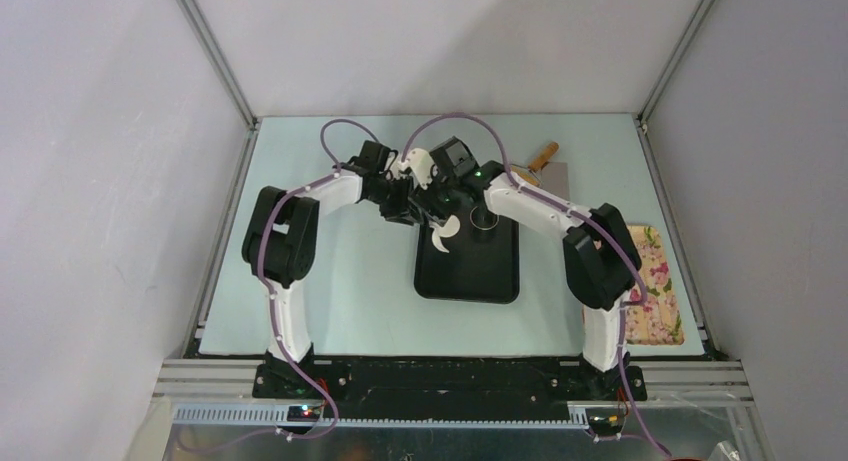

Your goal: Roll out the dumpling wrappers from the dough

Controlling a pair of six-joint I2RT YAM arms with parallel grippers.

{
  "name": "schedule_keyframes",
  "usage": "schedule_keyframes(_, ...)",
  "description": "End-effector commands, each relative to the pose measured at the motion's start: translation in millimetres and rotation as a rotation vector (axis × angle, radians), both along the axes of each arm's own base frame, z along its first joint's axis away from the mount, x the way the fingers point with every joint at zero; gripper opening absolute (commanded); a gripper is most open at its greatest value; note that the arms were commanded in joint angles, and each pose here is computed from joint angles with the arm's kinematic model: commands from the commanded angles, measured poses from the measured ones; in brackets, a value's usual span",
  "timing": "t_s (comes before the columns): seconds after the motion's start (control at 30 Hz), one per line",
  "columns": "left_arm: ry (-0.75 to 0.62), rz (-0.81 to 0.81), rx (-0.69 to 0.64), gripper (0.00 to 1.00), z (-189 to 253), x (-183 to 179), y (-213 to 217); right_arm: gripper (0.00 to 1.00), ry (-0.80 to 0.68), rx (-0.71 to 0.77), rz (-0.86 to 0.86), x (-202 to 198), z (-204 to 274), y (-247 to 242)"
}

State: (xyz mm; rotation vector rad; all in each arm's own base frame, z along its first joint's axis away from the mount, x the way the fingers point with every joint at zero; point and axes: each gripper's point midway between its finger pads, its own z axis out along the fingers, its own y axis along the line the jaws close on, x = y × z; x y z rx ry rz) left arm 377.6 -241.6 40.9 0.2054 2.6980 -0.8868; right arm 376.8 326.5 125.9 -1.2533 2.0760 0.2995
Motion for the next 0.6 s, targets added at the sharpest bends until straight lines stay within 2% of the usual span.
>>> schedule_keyframes(0.0,-0.063,-0.062,-0.106,0.36,40,-6,-14,0.63,0.035,0.016,-0.047,12,-12,-3)
schedule_keyframes(0.13,-0.075,-0.108,-0.131,0.36,51,-16,-31,0.62,0.118,0.044,-0.078,9,-15,-23)
schedule_keyframes(0.27,-0.064,-0.129,-0.121,0.36,47,-23,-46,0.62,0.14,0.051,-0.103,8,-9,-41)
schedule_keyframes(0.57,-0.05,-0.07,-0.018,0.4,17,-12,-45,0.67,0.134,-0.074,-0.107,-8,-12,-84)
